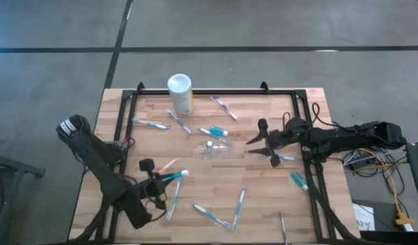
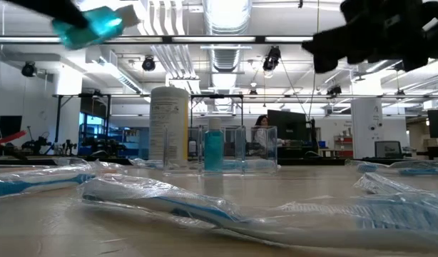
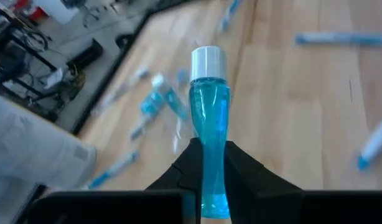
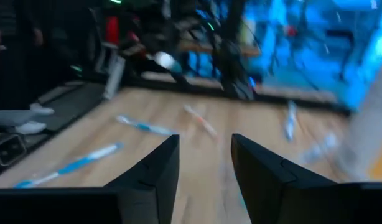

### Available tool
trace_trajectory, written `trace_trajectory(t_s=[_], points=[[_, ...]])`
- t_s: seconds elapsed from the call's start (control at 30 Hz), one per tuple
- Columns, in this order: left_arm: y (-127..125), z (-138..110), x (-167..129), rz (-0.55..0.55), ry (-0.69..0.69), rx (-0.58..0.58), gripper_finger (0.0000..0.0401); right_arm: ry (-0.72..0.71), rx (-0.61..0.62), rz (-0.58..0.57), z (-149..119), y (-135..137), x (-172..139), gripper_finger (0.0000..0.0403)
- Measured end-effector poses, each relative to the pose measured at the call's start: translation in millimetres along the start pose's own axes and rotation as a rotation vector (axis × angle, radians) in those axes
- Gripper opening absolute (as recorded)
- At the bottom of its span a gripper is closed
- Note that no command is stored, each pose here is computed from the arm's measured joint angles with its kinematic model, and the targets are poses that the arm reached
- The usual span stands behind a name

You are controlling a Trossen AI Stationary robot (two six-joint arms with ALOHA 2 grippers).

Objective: Pick & Place toothbrushing station
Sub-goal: Put the blue mouthwash into the transparent organizer

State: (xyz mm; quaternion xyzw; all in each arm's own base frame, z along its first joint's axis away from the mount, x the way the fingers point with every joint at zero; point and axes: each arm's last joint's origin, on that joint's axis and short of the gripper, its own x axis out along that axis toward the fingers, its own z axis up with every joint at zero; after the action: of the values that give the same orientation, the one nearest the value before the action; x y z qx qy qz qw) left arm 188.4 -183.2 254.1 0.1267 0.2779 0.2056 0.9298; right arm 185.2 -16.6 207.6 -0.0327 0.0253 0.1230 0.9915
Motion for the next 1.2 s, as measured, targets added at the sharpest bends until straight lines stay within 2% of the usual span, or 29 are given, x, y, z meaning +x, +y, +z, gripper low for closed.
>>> trace_trajectory(t_s=[0.1,0.27,0.4,0.53,0.63,0.8,0.97,1.1,1.2], points=[[10,16,8,0.006,-0.033,-0.017,0.0037,-0.005,-0.069,0.028,8,6,5,0.0170],[25,45,29,-0.022,-0.074,-0.082,0.0038,0.075,-0.225,-0.056,26,15,19,0.0220],[33,59,49,-0.083,-0.076,-0.047,0.0037,0.095,-0.340,-0.079,43,26,35,0.0255],[44,66,65,-0.112,-0.069,-0.026,0.0037,0.133,-0.420,-0.117,53,35,54,0.0270],[51,68,74,-0.126,-0.055,-0.012,0.0037,0.152,-0.431,-0.104,59,36,71,0.0271],[55,69,79,-0.142,-0.043,0.002,0.0038,0.259,-0.420,-0.096,55,32,101,0.0267],[55,69,80,-0.162,-0.048,0.024,0.0038,0.278,-0.414,-0.102,57,26,127,0.0273],[55,69,80,-0.163,-0.047,0.034,0.0038,0.274,-0.381,-0.117,67,22,140,0.0280],[55,69,80,-0.165,-0.042,0.056,0.0038,0.327,-0.380,-0.100,69,21,147,0.0281]])
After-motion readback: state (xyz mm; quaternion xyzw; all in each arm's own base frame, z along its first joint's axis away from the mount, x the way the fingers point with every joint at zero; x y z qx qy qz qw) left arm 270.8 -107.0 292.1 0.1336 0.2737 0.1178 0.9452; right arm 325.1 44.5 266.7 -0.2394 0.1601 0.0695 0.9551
